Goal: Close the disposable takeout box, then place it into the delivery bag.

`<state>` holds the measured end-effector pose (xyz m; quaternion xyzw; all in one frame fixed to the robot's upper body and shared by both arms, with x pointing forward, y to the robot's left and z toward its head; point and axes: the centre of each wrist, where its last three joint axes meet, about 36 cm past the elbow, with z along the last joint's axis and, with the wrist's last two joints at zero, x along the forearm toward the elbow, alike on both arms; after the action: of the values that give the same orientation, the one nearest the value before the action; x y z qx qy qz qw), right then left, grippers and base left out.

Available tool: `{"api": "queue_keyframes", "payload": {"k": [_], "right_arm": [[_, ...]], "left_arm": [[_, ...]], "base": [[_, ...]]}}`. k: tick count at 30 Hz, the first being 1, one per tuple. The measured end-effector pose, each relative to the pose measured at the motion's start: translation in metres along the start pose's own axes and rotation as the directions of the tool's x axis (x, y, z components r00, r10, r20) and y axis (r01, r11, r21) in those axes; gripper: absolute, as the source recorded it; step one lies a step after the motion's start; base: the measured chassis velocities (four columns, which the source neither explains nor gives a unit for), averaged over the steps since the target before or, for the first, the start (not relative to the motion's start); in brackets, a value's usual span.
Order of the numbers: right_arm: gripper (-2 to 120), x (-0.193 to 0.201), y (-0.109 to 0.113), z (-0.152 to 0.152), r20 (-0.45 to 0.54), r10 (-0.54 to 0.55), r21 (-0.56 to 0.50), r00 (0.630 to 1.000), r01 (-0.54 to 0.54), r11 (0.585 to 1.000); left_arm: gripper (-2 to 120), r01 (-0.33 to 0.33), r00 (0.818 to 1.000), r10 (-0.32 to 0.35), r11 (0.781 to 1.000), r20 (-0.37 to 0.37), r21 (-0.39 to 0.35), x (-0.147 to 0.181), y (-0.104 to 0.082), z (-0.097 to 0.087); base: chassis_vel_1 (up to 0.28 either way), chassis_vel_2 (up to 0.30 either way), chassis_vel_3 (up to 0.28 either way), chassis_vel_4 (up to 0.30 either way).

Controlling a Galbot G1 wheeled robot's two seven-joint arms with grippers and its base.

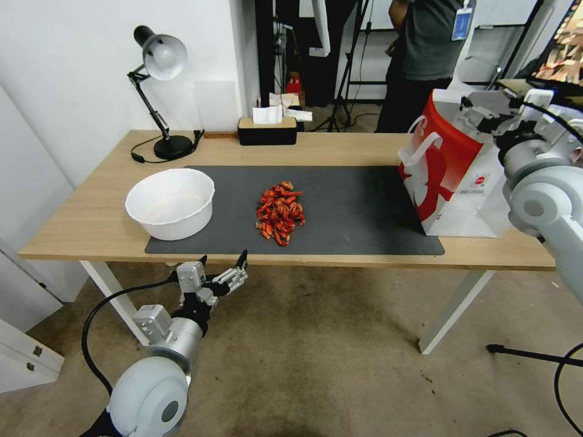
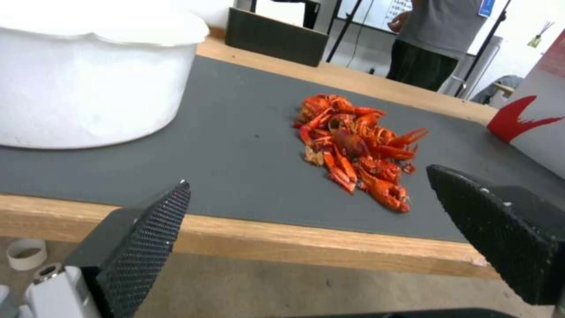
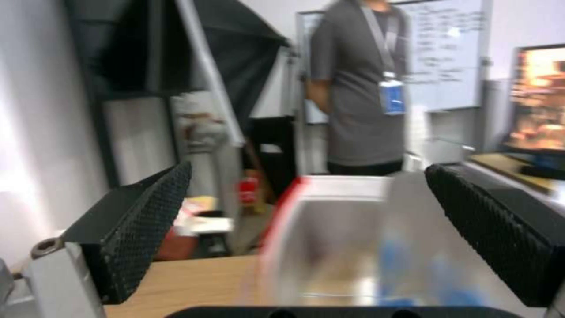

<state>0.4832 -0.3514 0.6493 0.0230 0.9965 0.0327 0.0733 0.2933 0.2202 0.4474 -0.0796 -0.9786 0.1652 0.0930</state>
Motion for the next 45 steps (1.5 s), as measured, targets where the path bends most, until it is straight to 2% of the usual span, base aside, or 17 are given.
{"api": "queue_keyframes", "payload": {"k": [3,8,10,11,13,14,15,17,18,20,21,25,27,31,37,38,45], "right_arm": [[100,0.032,0.015,0.008,0.046,-0.121,-0.034,0.992,0.123,0.992],[100,0.063,0.019,0.031,0.1,-0.185,-0.03,0.978,0.189,0.981],[100,0.102,0.018,0.082,0.148,-0.224,-0.043,0.963,0.233,0.972],[100,0.102,0.018,0.082,0.148,-0.224,-0.043,0.963,0.233,0.972],[100,0.128,0.019,0.116,0.164,-0.222,-0.054,0.961,0.234,0.971],[100,0.128,0.019,0.116,0.164,-0.222,-0.054,0.961,0.234,0.971],[100,0.148,0.02,0.137,0.158,-0.216,-0.057,0.964,0.227,0.972],[100,0.174,0.023,0.161,0.129,-0.207,-0.073,0.97,0.217,0.973],[100,0.174,0.023,0.161,0.129,-0.207,-0.073,0.97,0.217,0.973],[100,0.199,0.025,0.181,0.091,-0.204,-0.093,0.975,0.212,0.973],[100,0.215,0.027,0.194,0.057,-0.204,-0.106,0.977,0.209,0.972],[100,0.236,0.029,0.213,0.022,-0.21,-0.12,0.978,0.211,0.97],[100,0.256,0.036,0.236,0.004,-0.198,-0.149,0.98,0.196,0.969],[100,0.267,0.046,0.251,-0.021,-0.182,-0.17,0.983,0.176,0.97],[100,0.27,0.049,0.261,-0.049,-0.175,-0.173,0.983,0.164,0.971],[100,0.27,0.046,0.267,-0.079,-0.165,-0.163,0.983,0.15,0.975],[100,0.27,0.041,0.275,-0.091,-0.164,-0.152,0.982,0.149,0.977]], "left_arm": [[100,0.006,1.0,-0.006,1.0,0.013,-0.01,-0.001,0.003,0.002],[100,0.015,1.0,-0.014,1.0,0.024,-0.018,-0.002,0.009,0.008],[100,0.028,0.996,-0.021,0.997,0.091,-0.076,-0.002,0.024,0.025],[100,0.028,0.996,-0.021,0.997,0.091,-0.076,-0.002,0.024,0.025],[100,0.047,0.987,-0.024,0.988,0.16,-0.145,-0.004,0.038,0.041],[100,0.047,0.987,-0.024,0.988,0.16,-0.145,-0.004,0.038,0.041],[100,0.066,0.975,-0.019,0.976,0.221,-0.207,-0.005,0.049,0.051],[100,0.094,0.952,-0.011,0.961,0.305,-0.258,-0.007,0.063,0.065],[100,0.094,0.952,-0.011,0.961,0.305,-0.258,-0.007,0.063,0.065],[100,0.117,0.939,-0.012,0.951,0.344,-0.285,-0.006,0.074,0.073],[100,0.125,0.937,-0.018,0.949,0.348,-0.288,-0.004,0.077,0.077],[100,0.133,0.936,-0.022,0.946,0.352,-0.295,-0.001,0.082,0.083],[100,0.133,0.94,-0.023,0.944,0.342,-0.303,0.002,0.085,0.09],[100,0.13,0.946,-0.03,0.947,0.323,-0.294,0.004,0.082,0.097],[100,0.128,0.952,-0.038,0.952,0.305,-0.28,0.004,0.079,0.106],[100,0.127,0.954,-0.04,0.952,0.299,-0.278,0.004,0.079,0.11],[100,0.126,0.956,-0.043,0.954,0.292,-0.272,0.003,0.079,0.113]], "base": [[0.0,0.0,0.0,0.0],[0.0,0.0,0.0,0.0],[0.0,0.0,0.0,0.0],[0.0,0.0,0.0,0.0],[0.0,0.0,0.0,0.0],[0.0,0.0,0.0,0.0],[0.0,0.0,0.0,0.0],[0.0,0.0,0.0,0.0],[0.0,0.0,0.0,0.0],[0.0,0.0,0.0,0.0],[0.0,0.0,0.0,0.0],[0.0,0.0,0.0,0.0],[0.0,0.0,0.0,0.0],[0.0,0.0,0.0,0.0],[0.0,0.0,0.0,0.0],[0.0,0.0,0.0,0.0],[0.0,0.0,0.0,0.0]]}}
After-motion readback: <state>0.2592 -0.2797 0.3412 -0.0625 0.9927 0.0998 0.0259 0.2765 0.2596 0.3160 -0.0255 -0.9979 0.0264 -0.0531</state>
